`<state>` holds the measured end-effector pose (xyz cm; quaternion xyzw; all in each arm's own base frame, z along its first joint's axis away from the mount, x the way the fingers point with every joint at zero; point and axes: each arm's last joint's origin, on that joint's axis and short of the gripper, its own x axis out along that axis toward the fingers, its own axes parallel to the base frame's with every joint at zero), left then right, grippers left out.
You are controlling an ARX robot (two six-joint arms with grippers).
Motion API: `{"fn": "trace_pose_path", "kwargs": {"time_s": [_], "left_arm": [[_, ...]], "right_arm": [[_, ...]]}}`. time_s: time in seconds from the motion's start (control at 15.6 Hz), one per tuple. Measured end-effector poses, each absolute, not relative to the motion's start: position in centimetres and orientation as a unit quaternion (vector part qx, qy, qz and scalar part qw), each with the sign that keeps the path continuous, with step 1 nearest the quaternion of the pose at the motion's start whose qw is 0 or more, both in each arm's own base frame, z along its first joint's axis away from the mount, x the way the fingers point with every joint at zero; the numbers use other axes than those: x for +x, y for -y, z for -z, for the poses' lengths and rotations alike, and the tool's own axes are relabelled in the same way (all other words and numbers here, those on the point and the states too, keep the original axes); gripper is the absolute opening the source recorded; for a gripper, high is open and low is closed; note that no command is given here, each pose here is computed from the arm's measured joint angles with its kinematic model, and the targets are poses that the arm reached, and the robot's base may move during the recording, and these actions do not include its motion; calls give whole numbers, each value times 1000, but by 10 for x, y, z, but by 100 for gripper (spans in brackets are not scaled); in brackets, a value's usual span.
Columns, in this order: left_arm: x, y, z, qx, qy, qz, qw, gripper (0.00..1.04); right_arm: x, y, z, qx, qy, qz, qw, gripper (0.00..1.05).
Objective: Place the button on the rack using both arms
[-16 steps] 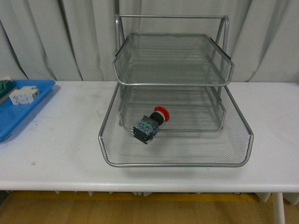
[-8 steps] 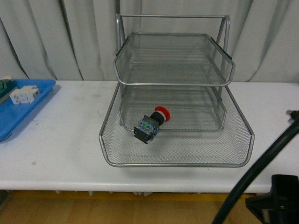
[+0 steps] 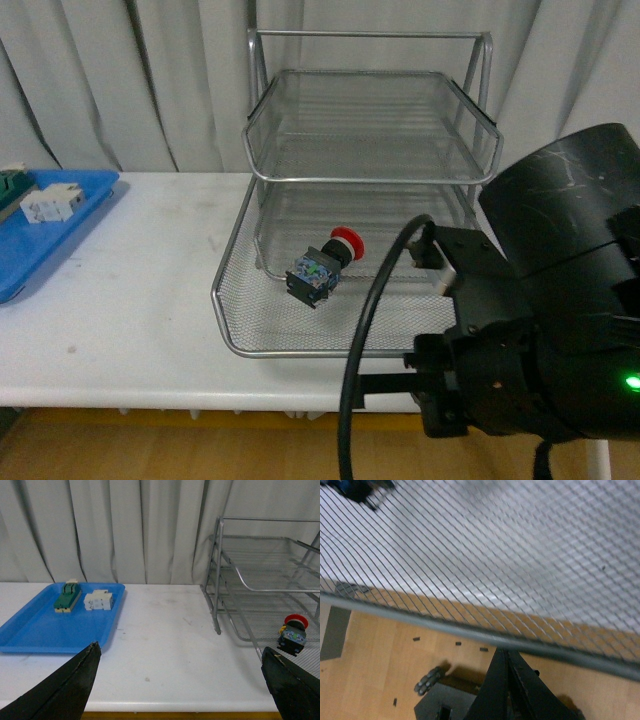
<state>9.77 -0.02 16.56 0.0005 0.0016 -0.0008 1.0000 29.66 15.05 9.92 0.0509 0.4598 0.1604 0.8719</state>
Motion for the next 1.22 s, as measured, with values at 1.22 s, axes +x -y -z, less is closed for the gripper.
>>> {"fn": "trace_pose_path", "kwargs": {"time_s": [1.22], "left_arm": [[98,0,-166,0,-2,1,1000,98]], "right_arm": [[339,-88,-114,86,-269,-124,951,3]]}}
